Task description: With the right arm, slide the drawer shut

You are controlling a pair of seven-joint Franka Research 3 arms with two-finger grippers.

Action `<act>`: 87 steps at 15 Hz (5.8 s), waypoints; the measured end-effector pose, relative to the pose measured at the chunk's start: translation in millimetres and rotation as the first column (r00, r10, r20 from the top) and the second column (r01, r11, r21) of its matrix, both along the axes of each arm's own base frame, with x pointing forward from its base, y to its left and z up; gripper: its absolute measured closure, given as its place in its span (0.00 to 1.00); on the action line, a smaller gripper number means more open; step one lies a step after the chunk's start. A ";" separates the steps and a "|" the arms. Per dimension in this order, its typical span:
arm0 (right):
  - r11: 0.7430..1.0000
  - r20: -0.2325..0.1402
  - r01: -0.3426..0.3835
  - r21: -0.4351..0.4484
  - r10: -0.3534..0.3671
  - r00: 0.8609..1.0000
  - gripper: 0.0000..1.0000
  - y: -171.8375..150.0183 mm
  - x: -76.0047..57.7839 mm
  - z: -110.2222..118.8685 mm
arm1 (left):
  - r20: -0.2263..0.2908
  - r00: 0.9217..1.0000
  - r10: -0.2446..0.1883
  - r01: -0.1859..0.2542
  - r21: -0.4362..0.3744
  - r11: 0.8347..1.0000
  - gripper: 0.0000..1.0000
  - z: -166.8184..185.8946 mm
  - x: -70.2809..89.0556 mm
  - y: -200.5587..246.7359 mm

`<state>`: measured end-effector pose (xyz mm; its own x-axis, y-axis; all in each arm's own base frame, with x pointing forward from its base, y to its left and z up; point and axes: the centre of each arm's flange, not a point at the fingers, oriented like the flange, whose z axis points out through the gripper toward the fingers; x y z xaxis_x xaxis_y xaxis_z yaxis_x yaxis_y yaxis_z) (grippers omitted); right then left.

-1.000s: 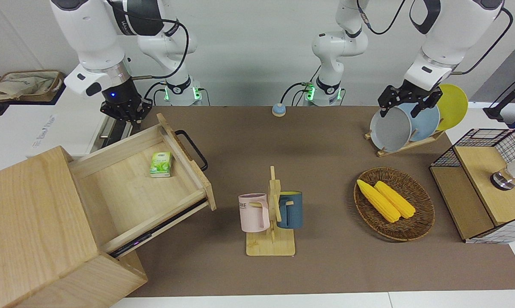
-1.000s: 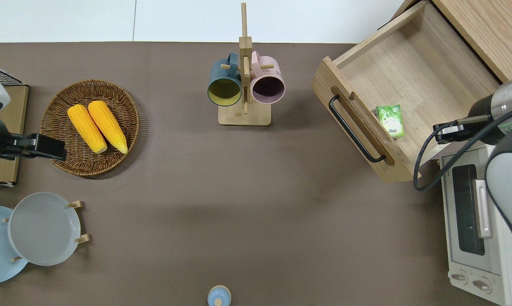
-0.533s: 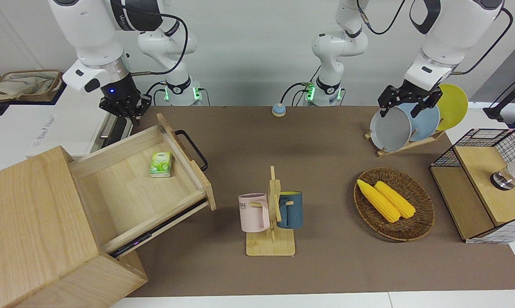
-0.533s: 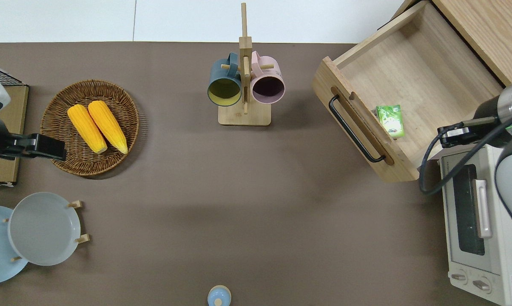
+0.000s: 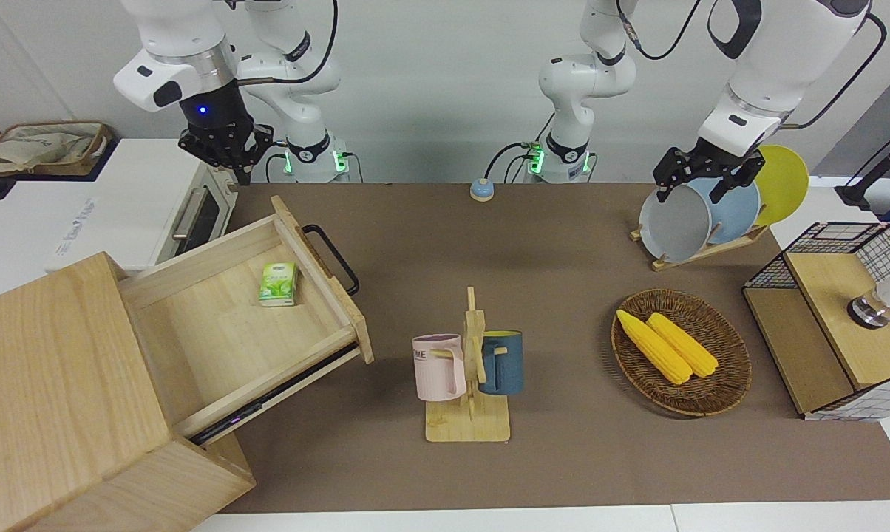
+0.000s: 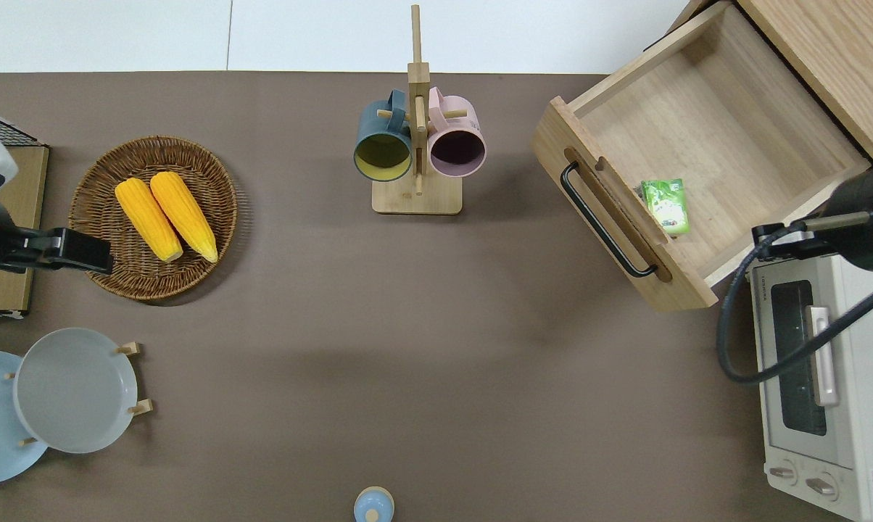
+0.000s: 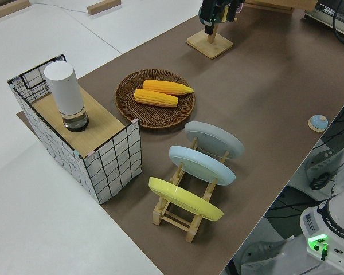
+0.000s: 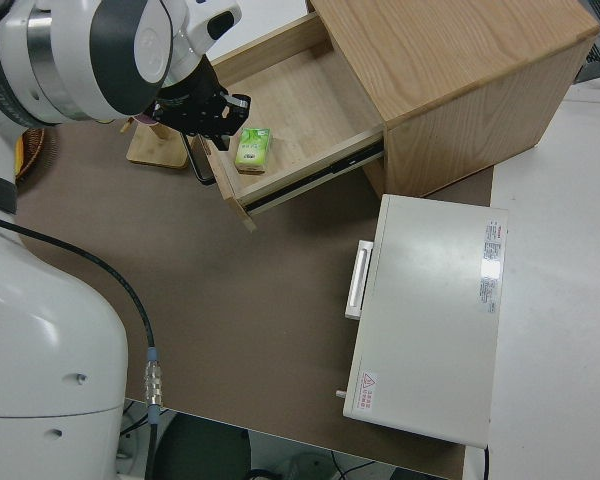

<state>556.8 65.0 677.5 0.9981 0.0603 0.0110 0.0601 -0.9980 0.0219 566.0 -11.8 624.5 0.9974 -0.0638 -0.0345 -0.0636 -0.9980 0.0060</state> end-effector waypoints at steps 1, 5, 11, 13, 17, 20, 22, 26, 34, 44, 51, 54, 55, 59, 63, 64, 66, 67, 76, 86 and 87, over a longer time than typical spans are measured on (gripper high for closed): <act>1.000 0.005 0.022 0.002 -0.022 1.000 0.99 9.7 -1.9 3.4 | 0.000 1.000 0.000 0.000 0.000 1.000 0.00 0.0 0.0 0.0; 0.994 0.020 0.113 0.009 -0.113 0.993 0.99 56.3 -10.2 8.1 | 0.000 1.000 0.000 0.000 0.000 1.000 0.00 0.0 0.0 0.0; 0.955 0.026 0.296 0.025 -0.297 0.955 0.99 128.6 -14.8 -7.3 | 0.000 1.000 0.000 0.000 0.000 1.000 0.00 0.0 0.0 0.0; 0.933 0.011 0.360 0.027 -0.360 0.933 0.99 145.8 -11.9 -19.6 | 0.000 1.000 0.000 0.000 0.000 1.000 0.00 0.0 0.0 0.0; 0.866 -0.006 0.498 0.044 -0.498 0.867 0.99 178.8 -2.5 -45.3 | 0.000 1.000 0.000 0.000 0.000 1.000 0.00 0.0 0.0 0.0; 0.820 -0.020 0.572 0.026 -0.572 0.820 0.99 198.6 0.9 -65.5 | 0.000 1.000 0.000 0.000 0.000 1.000 0.00 0.0 0.0 0.0; 0.779 -0.031 0.627 0.005 -0.627 0.778 0.99 200.6 6.8 -79.9 | 0.000 1.000 0.000 0.000 0.000 1.000 0.00 0.0 0.0 0.0; 0.699 -0.051 0.714 -0.043 -0.715 0.697 0.99 197.9 21.6 -113.0 | 0.000 1.000 0.000 0.000 0.000 1.000 0.00 0.0 0.0 0.0; 0.603 -0.067 0.796 -0.057 -0.798 0.599 0.99 175.8 57.6 -173.1 | 0.000 1.000 0.000 0.000 0.000 1.000 0.00 0.0 0.0 0.0; 0.545 -0.049 0.839 -0.002 -0.838 0.544 0.99 150.0 83.4 -187.7 | 0.000 1.000 0.000 0.000 0.000 1.000 0.00 0.0 0.0 0.0; 0.534 -0.016 0.845 0.036 -0.845 0.535 0.99 139.2 98.5 -196.7 | 0.000 1.000 0.000 0.000 0.000 1.000 0.00 0.0 0.0 0.0; 0.535 -0.003 0.844 0.041 -0.845 0.535 0.99 124.7 106.0 -197.8 | 0.000 1.000 0.000 0.000 0.000 1.000 0.00 0.0 0.0 0.0; 0.534 -0.002 0.844 0.042 -0.845 0.535 0.99 117.1 108.7 -198.0 | 0.000 1.000 0.000 0.000 0.000 1.000 0.00 0.0 0.0 0.0; 0.547 0.003 0.836 0.046 -0.837 0.548 0.99 86.2 119.2 -197.4 | 0.000 1.000 0.000 0.000 0.000 1.000 0.00 0.0 0.0 0.0; 0.528 0.005 0.848 0.049 -0.849 0.529 0.99 57.3 128.3 -198.4 | 0.000 1.000 0.000 0.000 0.000 1.000 0.00 0.0 0.0 0.0; 0.523 0.006 0.851 0.051 -0.852 0.524 0.99 51.0 130.6 -198.1 | 0.000 1.000 0.000 0.000 0.000 1.000 0.00 0.0 0.0 0.0; 0.526 0.005 0.849 0.052 -0.850 0.527 0.99 37.9 135.4 -199.3 | 0.000 1.000 0.000 0.000 0.000 1.000 0.00 0.0 0.0 0.0; 0.535 0.006 0.844 0.050 -0.845 0.535 0.99 32.4 137.2 -200.9 | 0.000 1.000 0.000 0.000 0.000 1.000 0.00 0.0 0.0 0.0; 0.586 0.030 0.810 0.024 -0.810 0.585 0.99 -14.8 148.2 -210.3 | 0.000 1.000 0.000 0.000 0.000 1.000 0.00 0.0 0.0 0.0; 0.598 0.022 0.800 0.050 -0.801 0.598 0.99 -63.7 155.8 -201.0 | 0.000 1.000 0.000 0.000 0.000 1.000 0.00 0.0 0.0 0.0; 0.595 0.022 0.802 0.051 -0.803 0.595 0.99 -68.9 156.2 -200.3 | 0.000 1.000 0.000 0.000 0.000 1.000 0.00 0.0 0.0 0.0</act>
